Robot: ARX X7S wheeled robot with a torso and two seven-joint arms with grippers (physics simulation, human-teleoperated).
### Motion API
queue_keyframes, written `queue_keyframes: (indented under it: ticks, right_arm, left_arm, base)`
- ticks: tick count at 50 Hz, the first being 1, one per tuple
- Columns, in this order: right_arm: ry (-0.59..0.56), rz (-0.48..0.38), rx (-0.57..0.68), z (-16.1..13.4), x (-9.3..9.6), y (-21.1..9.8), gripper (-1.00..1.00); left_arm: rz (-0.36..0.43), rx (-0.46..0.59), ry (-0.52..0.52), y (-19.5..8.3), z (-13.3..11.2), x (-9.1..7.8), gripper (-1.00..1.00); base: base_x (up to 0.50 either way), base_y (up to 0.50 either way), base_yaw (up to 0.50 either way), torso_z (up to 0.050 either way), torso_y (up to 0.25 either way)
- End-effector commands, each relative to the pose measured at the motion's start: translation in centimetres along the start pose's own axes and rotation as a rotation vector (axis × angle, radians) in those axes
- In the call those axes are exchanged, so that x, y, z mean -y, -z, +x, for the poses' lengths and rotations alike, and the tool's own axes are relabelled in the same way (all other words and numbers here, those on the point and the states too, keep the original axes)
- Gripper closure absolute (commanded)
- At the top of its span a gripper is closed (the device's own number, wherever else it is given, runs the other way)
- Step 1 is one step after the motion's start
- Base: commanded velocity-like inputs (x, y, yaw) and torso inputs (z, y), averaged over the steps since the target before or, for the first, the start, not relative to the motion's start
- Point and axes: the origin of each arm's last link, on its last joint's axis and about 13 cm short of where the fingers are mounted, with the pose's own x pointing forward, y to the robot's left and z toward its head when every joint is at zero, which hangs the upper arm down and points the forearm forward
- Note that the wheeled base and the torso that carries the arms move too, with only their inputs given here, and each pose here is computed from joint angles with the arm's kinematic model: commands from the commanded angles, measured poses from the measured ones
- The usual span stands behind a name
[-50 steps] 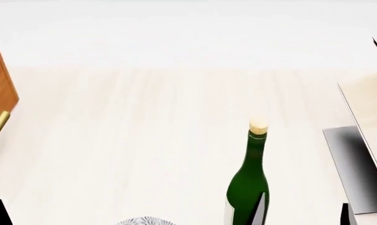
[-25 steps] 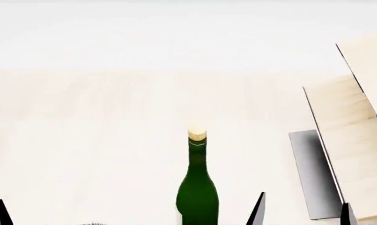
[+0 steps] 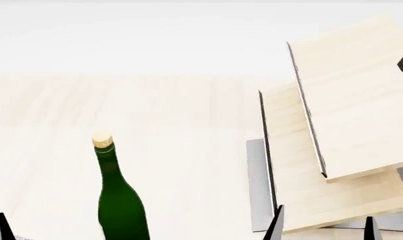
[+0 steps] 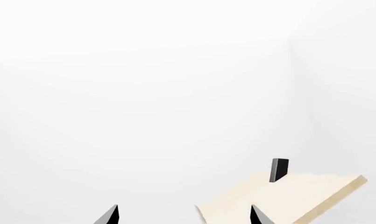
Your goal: Put the wine bottle on the wine rack.
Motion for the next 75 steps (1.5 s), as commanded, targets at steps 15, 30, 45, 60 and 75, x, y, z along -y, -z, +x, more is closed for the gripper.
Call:
queue_keyframes:
  ticks: [15,30,45,60,75]
  right_arm:
    - [-0.003,0.004,-0.005,0.0,-0.1,0.1,-1.0]
    - [-0.032,-0.016,-0.033,-0.1,-0.3,0.5,-1.0]
    - [-0.036,-0.05,-0.03,0.6,-1.0,-0.5,-1.0]
    - [-0.104,-0.042,-0.016,3.3,-2.8,-3.3,-1.0]
    - [-0.225,-0.069,-0.005,8.2,-4.7,-6.1,-1.0]
  left_arm:
    - [-0.001,0.001,0.0,0.0,0.0,0.0,-1.0]
    - [0.001,0.0,0.001,0.0,0.0,0.0,-1.0]
    - [0.001,-0.005,0.008,0.2,0.0,0.1,-1.0]
    - [0.006,-0.006,0.003,0.2,0.1,0.0,-1.0]
    - [0.006,-0.003,0.0,0.1,0.1,0.0,-1.0]
  base:
    - [0.0,-0.38,0.0,0.0,0.0]
    - [0.0,-0.01,0.0,0.0,0.0]
    - [0.0,0.0,0.0,0.0,0.0]
    - [0.0,0.0,0.0,0.0,0.0]
    - [0.0,0.0,0.0,0.0,0.0]
